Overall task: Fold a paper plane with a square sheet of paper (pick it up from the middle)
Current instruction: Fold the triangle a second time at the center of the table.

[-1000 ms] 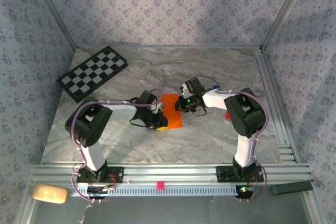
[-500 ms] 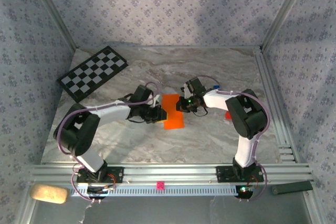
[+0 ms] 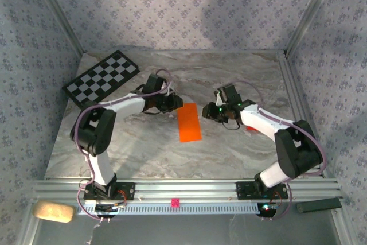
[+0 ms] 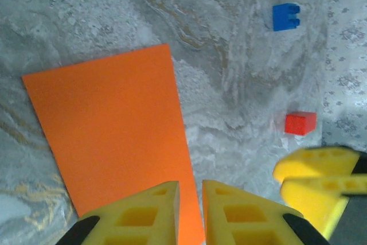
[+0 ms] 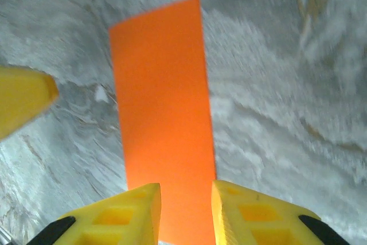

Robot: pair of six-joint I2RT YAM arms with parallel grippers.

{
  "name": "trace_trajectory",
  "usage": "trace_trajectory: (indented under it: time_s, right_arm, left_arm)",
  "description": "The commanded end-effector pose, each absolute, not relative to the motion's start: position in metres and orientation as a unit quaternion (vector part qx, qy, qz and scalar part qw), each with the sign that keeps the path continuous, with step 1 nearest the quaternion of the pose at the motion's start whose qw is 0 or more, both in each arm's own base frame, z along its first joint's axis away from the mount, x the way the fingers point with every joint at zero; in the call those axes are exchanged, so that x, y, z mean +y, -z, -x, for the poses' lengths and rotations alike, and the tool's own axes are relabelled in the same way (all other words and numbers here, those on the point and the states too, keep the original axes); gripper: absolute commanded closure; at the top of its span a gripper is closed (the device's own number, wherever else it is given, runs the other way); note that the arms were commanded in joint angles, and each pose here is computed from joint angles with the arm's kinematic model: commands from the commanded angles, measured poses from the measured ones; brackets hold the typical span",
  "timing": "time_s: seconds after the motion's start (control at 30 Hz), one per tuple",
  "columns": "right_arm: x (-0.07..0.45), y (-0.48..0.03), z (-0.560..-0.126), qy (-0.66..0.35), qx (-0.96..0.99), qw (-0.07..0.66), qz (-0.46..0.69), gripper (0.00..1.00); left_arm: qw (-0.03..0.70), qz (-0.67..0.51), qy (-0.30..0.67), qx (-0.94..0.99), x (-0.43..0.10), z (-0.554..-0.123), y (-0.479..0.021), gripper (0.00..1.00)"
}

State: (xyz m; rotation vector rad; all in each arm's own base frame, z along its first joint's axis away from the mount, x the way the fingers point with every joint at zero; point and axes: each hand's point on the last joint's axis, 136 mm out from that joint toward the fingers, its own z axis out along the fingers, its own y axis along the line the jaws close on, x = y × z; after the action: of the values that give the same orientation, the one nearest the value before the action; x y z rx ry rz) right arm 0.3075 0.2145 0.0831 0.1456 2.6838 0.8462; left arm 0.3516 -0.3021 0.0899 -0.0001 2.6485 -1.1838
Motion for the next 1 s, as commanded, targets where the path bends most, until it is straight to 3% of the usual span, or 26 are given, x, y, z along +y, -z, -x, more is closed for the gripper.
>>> trace_trajectory:
  time_s: [0.0, 0.5, 0.97]
  right_arm:
    - [0.216, -0.062, -0.281, -0.303, 0.944, 0.095, -0.090, 0.70]
    - [0.226, -0.028, -0.256, -0.275, 0.954, 0.058, -0.108, 0.69]
    - [0.235, -0.026, -0.237, -0.305, 0.948, 0.008, -0.091, 0.68]
  left_arm:
    - [0.100, 0.007, 0.403, 0.910, -0.304, -0.359, -0.076, 0.83]
    - [0.088, 0.013, 0.410, 0.908, -0.303, -0.384, -0.054, 0.82]
    - [0.053, 0.026, 0.374, 0.926, -0.286, -0.364, -0.005, 0.82]
